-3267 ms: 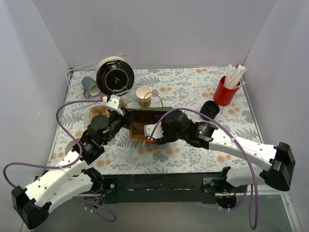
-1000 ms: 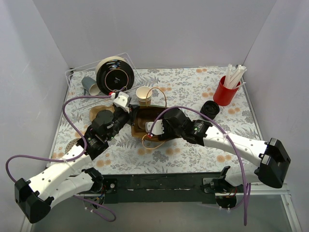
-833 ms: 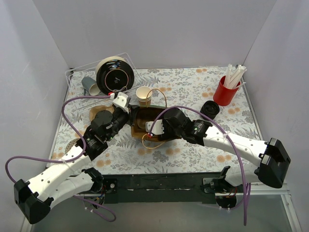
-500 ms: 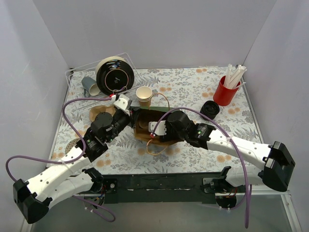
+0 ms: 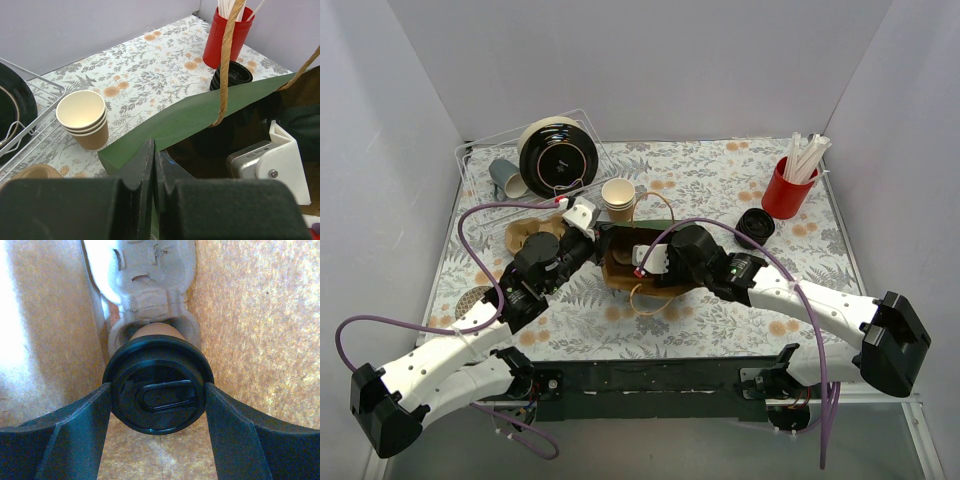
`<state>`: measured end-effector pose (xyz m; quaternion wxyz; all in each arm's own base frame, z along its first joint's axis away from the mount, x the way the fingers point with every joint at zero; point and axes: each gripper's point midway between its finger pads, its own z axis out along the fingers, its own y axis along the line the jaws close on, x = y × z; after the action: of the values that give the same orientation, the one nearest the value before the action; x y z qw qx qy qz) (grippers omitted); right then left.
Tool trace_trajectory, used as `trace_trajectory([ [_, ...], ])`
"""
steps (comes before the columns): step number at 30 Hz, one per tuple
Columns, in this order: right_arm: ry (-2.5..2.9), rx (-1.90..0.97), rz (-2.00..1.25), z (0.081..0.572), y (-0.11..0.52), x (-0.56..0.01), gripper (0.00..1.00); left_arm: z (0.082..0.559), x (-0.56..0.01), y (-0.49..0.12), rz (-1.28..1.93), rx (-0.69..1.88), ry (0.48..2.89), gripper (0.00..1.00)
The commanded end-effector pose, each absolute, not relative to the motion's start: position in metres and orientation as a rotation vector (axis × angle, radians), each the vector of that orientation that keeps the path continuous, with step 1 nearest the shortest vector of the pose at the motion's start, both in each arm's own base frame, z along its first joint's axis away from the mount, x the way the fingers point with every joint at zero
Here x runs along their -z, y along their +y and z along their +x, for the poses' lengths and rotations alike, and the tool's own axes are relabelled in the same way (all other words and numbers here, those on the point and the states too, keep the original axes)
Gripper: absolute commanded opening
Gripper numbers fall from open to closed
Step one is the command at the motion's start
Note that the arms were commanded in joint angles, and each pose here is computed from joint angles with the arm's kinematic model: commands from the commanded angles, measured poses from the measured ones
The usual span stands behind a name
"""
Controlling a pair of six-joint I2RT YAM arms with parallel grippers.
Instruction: Pack the takeout coffee
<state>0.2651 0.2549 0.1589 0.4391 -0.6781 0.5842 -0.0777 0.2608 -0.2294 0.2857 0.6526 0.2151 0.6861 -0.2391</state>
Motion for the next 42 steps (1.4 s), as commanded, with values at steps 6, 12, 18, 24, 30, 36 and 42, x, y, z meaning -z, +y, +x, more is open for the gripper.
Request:
trace_trajectory([
  [6,1.441,0.221,-1.619,0.281,0.255,-0.165,0.11,0.258,-0.299,-0.229,0.474,0.563,1.507,0.0],
  [12,1.412,0.22,-1.651,0.289,0.261,-0.162,0.11,0.253,-0.298,-0.234,0.493,0.598,1.504,0.0],
  [18,1.359,0.233,-1.734,0.293,0.265,-0.161,0.1,0.25,-0.298,-0.237,0.507,0.628,1.51,0.0],
  [24,1.307,0.207,-1.755,0.298,0.271,-0.171,0.1,0.244,-0.296,-0.241,0.538,0.655,1.511,0.0],
  [30,1.261,0.189,-1.717,0.302,0.28,-0.183,0.1,0.238,-0.294,-0.247,0.559,0.703,1.52,0.0],
  [36,1.236,0.183,-1.699,0.306,0.284,-0.18,0.1,0.236,-0.296,-0.252,0.566,0.735,1.542,0.0],
  [42,1.247,0.178,-1.726,0.311,0.276,-0.165,0.1,0.234,-0.305,-0.258,0.552,0.789,1.552,0.0],
])
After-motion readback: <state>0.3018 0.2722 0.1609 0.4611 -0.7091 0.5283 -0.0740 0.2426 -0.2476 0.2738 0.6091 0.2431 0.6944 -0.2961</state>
